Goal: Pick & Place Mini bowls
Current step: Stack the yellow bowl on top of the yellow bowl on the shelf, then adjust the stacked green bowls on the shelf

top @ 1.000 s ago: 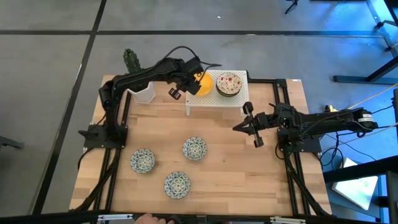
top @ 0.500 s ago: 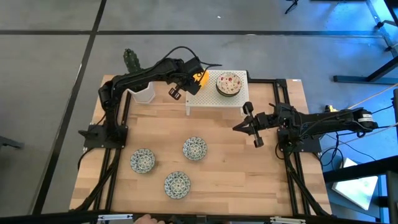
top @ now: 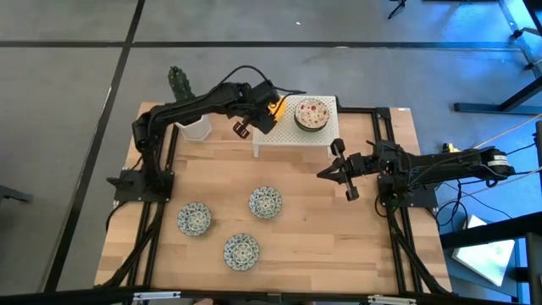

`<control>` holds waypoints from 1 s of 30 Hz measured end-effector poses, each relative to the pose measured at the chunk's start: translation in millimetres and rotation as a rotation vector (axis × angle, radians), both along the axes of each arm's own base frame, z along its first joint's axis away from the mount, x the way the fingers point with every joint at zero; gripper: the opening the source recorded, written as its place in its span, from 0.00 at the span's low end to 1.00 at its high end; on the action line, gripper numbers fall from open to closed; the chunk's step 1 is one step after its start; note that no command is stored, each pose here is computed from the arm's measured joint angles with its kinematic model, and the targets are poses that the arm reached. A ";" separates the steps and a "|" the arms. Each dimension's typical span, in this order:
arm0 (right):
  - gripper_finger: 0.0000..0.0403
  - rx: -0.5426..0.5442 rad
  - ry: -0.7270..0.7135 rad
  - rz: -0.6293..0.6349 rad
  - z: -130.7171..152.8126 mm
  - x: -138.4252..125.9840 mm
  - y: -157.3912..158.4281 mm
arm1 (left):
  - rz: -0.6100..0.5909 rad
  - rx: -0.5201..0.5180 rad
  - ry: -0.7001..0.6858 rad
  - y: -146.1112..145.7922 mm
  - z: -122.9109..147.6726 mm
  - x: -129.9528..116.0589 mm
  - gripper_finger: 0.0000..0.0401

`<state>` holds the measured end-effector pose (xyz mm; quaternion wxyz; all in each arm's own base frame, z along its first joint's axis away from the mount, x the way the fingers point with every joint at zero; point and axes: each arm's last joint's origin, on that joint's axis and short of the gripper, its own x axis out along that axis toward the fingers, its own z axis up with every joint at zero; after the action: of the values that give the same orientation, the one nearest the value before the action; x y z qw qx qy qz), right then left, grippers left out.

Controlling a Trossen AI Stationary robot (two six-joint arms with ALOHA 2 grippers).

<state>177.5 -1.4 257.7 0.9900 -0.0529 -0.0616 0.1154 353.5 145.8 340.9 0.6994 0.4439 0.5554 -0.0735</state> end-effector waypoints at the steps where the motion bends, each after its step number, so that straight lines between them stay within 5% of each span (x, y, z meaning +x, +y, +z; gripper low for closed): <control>1: 0.04 0.000 0.000 0.000 0.0 0.0 0.0 | -0.015 0.000 -0.022 -4.2 5.2 1.8 0.05; 7: 0.04 0.004 0.003 0.000 -0.1 0.0 0.0 | -0.004 -0.120 -0.167 -30.6 41.2 -11.8 0.02; 10: 0.04 0.011 0.021 0.000 -1.7 0.2 0.0 | 0.015 -0.279 -0.259 -44.4 67.8 -39.7 0.01; 15: 0.04 0.010 0.041 0.013 -3.6 0.3 0.4 | 0.175 -0.365 -0.393 -64.4 106.4 -97.1 0.00; 19: 0.04 0.003 0.044 0.017 -4.0 0.3 0.6 | 0.126 -0.456 -0.564 -88.3 117.8 -142.9 0.01; 23: 0.04 0.001 0.043 0.017 -4.0 0.3 0.6 | 0.076 -0.600 -0.781 -105.6 96.4 -179.7 0.00; 30: 0.04 0.001 0.043 0.016 -4.0 0.3 0.6 | 0.032 -0.777 -1.130 -127.7 16.0 -210.4 0.01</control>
<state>177.8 -0.8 253.7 0.9901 -0.0495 -0.0408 0.1246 143.2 18.1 356.9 0.9913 0.1227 0.0452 -0.0140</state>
